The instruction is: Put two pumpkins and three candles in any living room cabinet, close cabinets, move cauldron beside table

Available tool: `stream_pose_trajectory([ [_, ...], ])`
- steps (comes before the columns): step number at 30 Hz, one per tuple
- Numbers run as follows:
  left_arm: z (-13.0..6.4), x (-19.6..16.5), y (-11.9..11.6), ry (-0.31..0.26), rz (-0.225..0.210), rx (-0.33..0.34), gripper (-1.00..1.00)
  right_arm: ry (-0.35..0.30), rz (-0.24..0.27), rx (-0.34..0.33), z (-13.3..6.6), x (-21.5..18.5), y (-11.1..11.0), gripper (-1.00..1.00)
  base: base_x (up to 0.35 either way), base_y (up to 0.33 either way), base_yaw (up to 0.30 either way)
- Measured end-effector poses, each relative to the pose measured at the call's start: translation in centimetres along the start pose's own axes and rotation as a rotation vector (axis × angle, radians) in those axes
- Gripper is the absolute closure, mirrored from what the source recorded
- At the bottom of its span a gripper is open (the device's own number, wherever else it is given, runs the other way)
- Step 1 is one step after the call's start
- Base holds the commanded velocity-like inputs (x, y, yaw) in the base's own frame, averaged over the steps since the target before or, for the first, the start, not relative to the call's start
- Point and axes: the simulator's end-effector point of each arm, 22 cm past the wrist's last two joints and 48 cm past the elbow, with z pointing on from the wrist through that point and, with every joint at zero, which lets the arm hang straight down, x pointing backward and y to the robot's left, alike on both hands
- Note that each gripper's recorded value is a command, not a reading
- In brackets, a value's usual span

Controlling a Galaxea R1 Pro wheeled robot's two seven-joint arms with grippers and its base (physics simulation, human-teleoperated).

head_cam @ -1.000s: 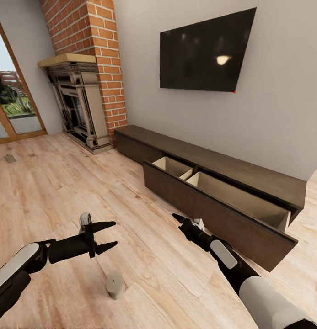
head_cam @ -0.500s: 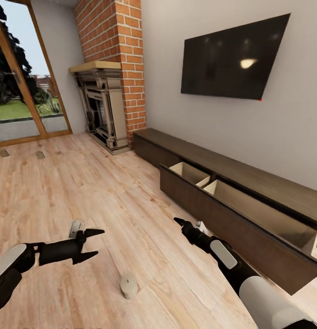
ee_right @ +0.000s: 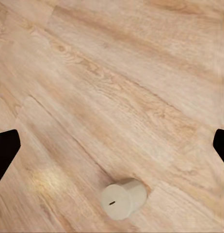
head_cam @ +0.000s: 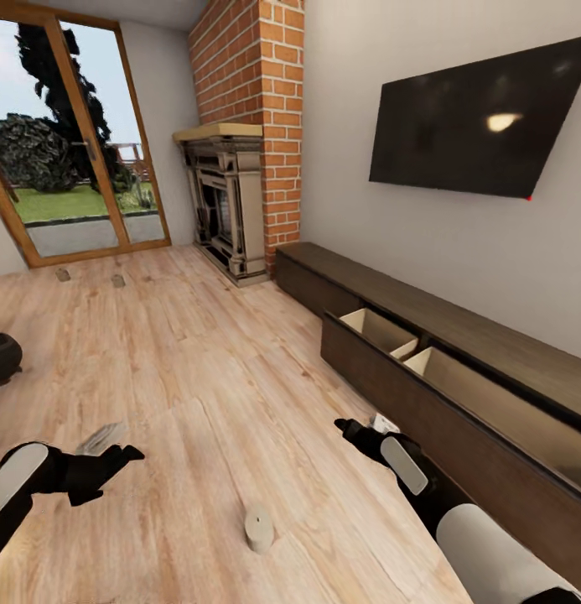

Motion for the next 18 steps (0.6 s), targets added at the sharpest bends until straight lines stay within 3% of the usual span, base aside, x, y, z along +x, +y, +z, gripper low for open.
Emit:
stream_pose_trajectory([
  [3,-0.3,-1.8,2.1,-0.092,0.084,-0.134,-1.0,-0.026,-0.039,0.088,-0.7,-1.2,-0.8,-1.0,0.0,0.0,0.243],
  [8,0.2,-0.8,2.7,-0.13,0.147,-0.292,-1.0,-0.037,-0.113,0.15,-1.0,-1.1,0.3,-1.0,0.0,0.0,0.243],
  [14,0.5,0.6,0.7,-0.105,0.146,-0.266,-1.0,-0.044,-0.197,0.261,-1.6,-1.2,1.1,-1.0,0.0,0.0,0.256],
  [18,0.8,1.6,-0.5,-0.063,0.106,-0.203,-1.0,0.016,-0.318,0.305,-1.8,1.3,3.0,-1.0,0.0,0.0,0.261],
])
